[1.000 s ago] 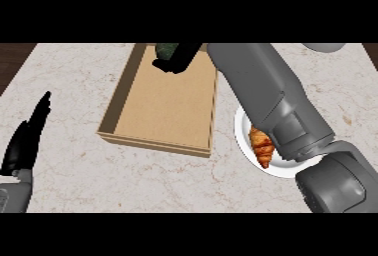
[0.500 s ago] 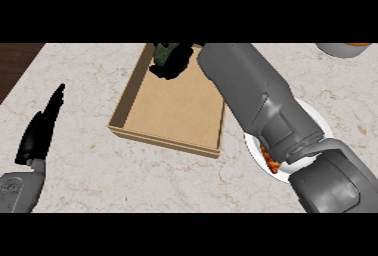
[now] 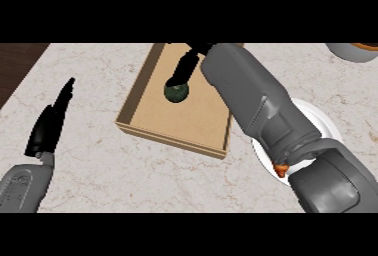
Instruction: Pick the squash from the plate and place it in the cardboard box
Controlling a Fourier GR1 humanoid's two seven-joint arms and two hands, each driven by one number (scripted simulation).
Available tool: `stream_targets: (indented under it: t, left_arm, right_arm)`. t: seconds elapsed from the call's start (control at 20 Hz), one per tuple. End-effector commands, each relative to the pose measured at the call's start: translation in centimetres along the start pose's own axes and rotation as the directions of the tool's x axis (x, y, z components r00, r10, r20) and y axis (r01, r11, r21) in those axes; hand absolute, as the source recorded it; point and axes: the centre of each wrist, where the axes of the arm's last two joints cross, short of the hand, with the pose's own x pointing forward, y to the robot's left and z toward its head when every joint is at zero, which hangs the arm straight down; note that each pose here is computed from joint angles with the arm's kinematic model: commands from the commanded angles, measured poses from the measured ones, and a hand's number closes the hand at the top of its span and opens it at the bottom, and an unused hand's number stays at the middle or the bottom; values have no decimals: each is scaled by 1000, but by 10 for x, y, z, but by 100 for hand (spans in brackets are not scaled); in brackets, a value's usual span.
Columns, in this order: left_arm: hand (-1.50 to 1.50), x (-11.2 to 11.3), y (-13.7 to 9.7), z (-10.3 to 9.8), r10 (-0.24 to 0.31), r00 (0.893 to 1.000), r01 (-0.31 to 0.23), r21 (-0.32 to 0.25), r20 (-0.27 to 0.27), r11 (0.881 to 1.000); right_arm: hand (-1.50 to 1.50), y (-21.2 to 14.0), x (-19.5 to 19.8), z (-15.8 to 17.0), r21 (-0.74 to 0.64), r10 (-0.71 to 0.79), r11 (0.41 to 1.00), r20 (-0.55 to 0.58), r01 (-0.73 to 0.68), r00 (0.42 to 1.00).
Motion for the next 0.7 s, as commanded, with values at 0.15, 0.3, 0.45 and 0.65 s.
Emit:
stream_targets:
  t: [0.15,0.3,0.45,0.65]
  left_arm:
    - [0,2,11,-1,-8,1000,8,-6,6,1000]
    - [0,-1,2,-2,-12,1000,12,12,-16,1000]
    - [0,1,17,-3,-2,1000,2,32,-11,999]
    - [0,-11,16,6,9,999,-8,36,-46,999]
  right_arm:
    - [-150,2,-6,2,-97,-101,989,86,110,991]
    - [-150,-4,1,0,-156,-187,965,150,210,971]
    - [-150,-7,1,1,-218,-277,924,188,315,942]
    - [-150,-11,-2,2,-234,-349,888,215,395,912]
